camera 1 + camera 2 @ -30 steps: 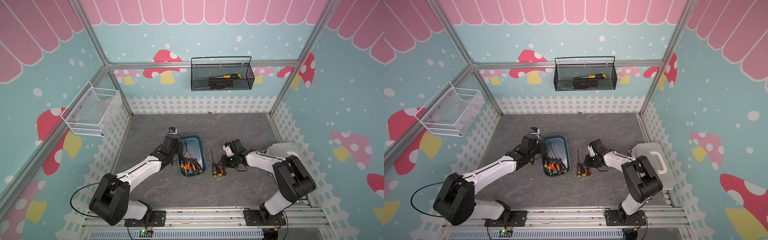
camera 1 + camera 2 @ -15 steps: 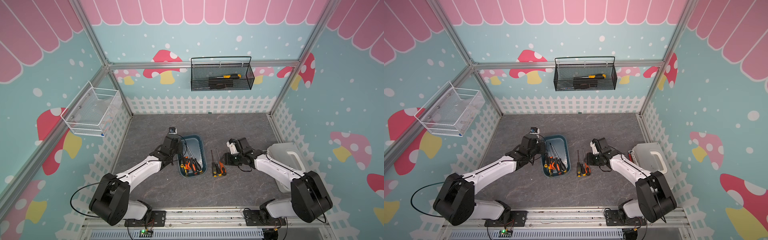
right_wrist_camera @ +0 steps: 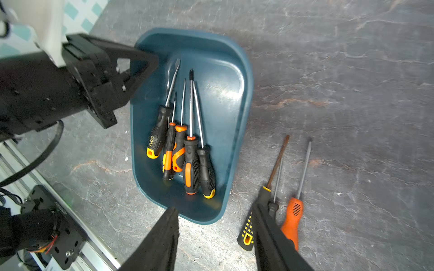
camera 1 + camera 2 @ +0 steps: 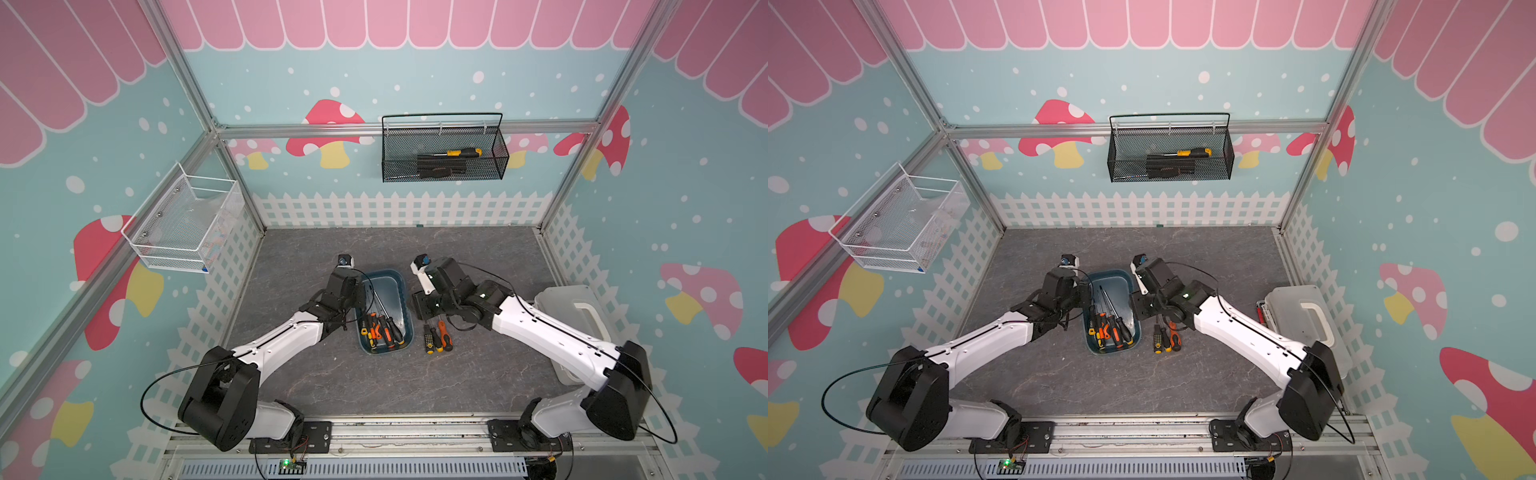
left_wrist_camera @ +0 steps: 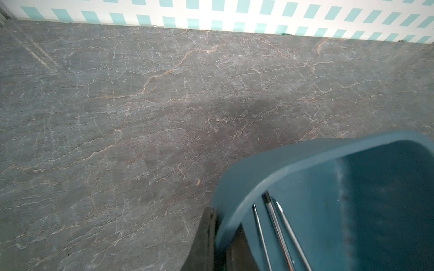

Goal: Take out the screwdriver from the storage box
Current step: Place the screwdriver at the center of the board, then pick up the screwdriver from the storage box.

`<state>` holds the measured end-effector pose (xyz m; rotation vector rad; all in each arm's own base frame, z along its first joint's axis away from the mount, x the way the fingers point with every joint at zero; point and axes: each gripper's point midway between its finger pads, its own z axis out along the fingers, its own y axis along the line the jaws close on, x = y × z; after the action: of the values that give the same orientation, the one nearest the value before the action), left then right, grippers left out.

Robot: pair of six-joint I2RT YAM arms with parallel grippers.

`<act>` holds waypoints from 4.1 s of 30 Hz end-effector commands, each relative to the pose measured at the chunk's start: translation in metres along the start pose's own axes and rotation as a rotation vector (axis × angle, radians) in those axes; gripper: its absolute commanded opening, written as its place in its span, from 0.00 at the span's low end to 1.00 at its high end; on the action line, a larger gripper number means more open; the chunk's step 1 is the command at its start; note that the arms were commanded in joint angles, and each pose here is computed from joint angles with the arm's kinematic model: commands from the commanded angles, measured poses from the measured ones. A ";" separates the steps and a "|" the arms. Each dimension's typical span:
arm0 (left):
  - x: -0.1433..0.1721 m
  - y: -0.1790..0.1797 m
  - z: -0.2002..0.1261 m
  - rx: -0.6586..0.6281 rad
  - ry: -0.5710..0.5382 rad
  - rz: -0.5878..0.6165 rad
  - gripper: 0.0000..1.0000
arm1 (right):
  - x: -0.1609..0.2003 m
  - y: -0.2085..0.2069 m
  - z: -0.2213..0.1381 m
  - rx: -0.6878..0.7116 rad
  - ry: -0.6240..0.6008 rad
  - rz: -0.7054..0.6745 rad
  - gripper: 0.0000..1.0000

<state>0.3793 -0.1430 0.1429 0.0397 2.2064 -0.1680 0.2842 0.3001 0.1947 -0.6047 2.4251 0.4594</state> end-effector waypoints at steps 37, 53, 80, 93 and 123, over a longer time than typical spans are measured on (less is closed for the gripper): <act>-0.024 -0.005 -0.012 0.014 -0.071 -0.014 0.00 | 0.052 0.012 0.122 0.049 0.261 -0.163 0.32; -0.024 -0.005 -0.014 0.019 -0.073 -0.013 0.00 | 0.064 -0.006 0.143 0.104 0.291 -0.096 0.32; -0.028 -0.003 -0.020 0.022 -0.085 -0.009 0.00 | 0.054 -0.016 0.155 0.125 0.271 -0.040 0.03; -0.025 0.000 -0.014 0.009 -0.069 -0.007 0.00 | 0.012 0.022 0.107 -0.090 0.071 -0.016 0.00; -0.024 -0.005 -0.011 0.038 -0.083 -0.020 0.00 | 0.081 -0.082 -0.014 0.097 0.093 0.085 0.00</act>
<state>0.3781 -0.1376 0.1500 0.0287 2.1898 -0.1590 0.2698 0.2224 0.1540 -0.5148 2.4904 0.4047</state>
